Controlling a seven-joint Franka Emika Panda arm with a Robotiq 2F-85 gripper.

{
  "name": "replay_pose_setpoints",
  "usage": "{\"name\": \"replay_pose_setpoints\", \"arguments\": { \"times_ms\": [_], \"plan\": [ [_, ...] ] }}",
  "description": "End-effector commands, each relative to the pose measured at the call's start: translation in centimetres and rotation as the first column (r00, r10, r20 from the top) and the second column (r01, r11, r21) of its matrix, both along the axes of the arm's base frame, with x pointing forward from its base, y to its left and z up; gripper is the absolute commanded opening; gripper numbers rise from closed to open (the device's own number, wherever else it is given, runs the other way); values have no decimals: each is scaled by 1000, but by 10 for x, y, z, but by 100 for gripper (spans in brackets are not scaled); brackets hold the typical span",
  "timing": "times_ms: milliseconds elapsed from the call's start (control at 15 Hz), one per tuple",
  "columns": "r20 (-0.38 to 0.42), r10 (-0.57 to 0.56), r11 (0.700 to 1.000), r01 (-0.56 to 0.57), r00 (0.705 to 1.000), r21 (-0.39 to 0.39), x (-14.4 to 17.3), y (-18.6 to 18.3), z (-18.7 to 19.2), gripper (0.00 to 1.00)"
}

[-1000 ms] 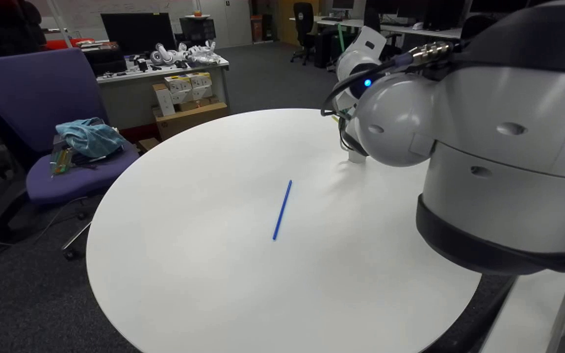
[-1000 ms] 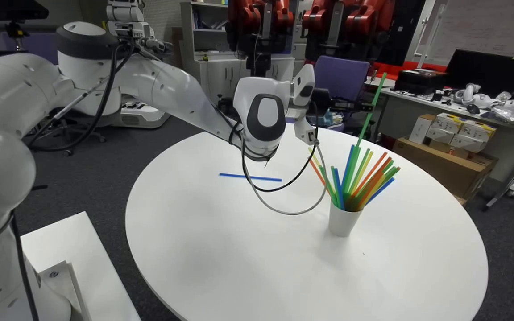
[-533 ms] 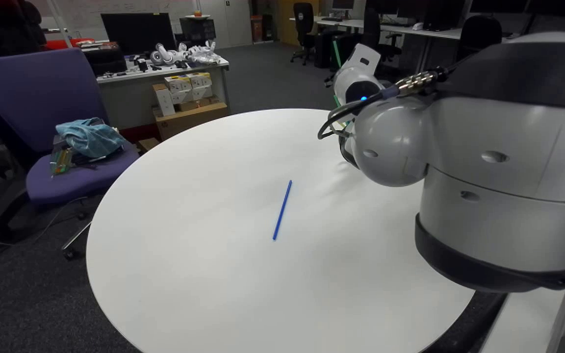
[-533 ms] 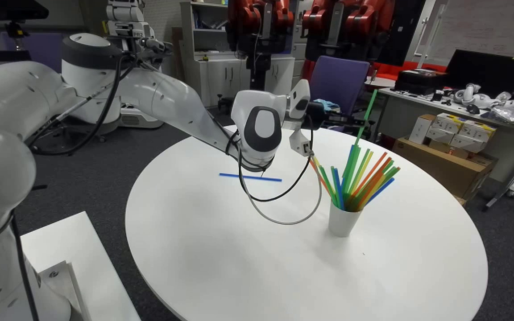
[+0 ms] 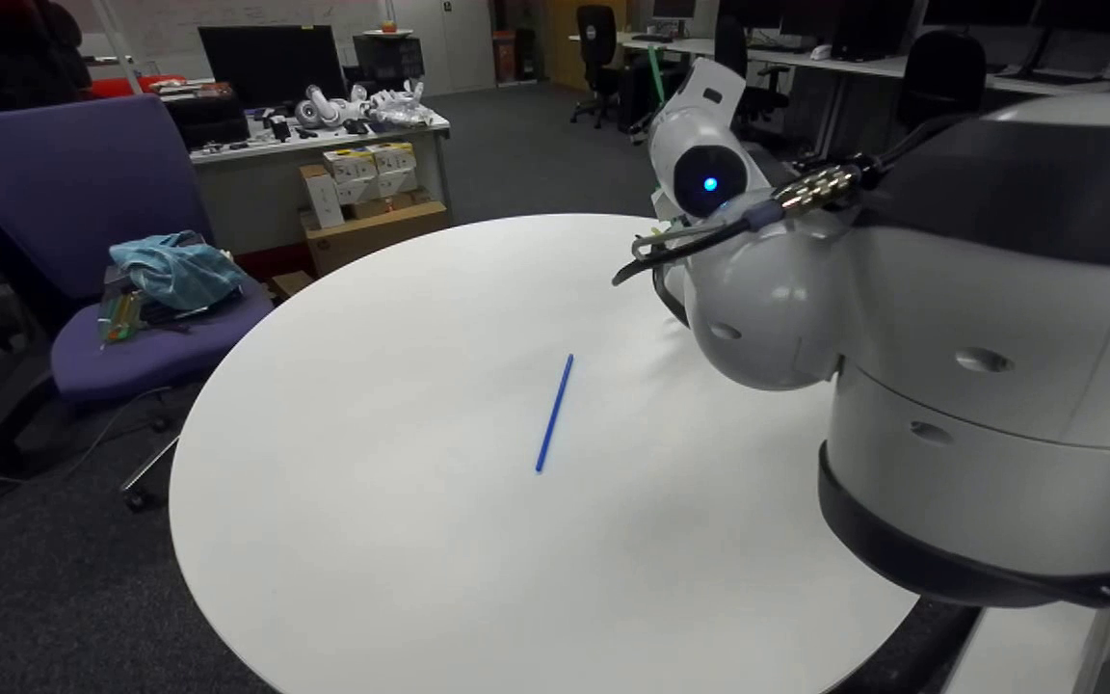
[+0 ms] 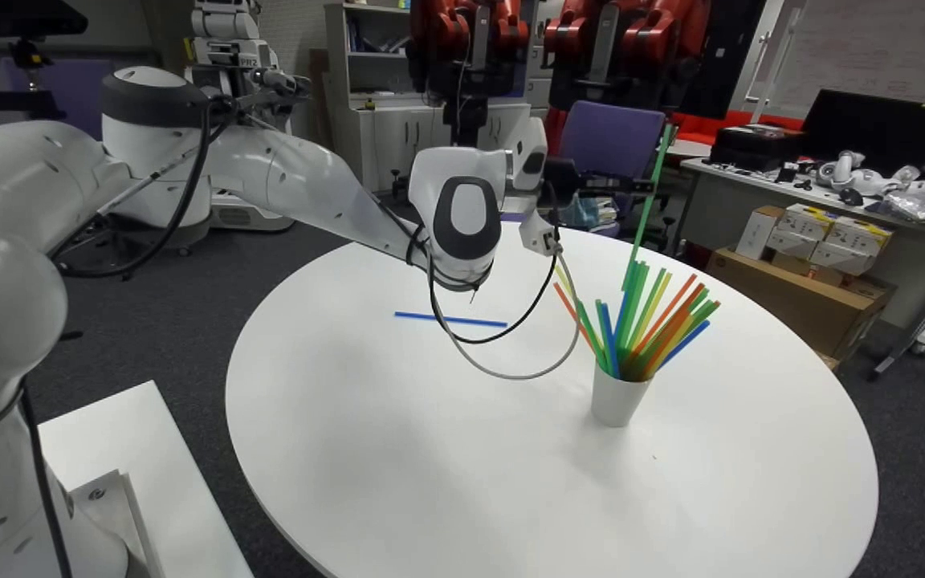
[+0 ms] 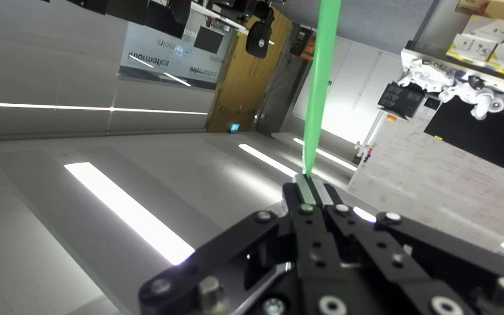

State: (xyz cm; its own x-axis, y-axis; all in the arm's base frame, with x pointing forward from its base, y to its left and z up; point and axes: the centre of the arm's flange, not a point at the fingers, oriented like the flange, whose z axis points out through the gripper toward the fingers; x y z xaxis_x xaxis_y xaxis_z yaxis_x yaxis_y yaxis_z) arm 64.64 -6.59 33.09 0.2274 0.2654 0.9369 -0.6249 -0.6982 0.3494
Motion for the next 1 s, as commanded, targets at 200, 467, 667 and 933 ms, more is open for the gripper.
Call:
{"name": "replay_pose_setpoints", "arguments": {
  "times_ms": [200,467,667,933],
  "plan": [
    [64,-7,999,9,998,-32,-23,-8,-4,0],
    [15,-96,970,90,995,228,-21,-23,-26,0],
    [31,-141,950,126,990,286,-24,-34,-44,0],
    [81,-165,943,133,983,306,-26,-45,-41,0]
  ]
}}
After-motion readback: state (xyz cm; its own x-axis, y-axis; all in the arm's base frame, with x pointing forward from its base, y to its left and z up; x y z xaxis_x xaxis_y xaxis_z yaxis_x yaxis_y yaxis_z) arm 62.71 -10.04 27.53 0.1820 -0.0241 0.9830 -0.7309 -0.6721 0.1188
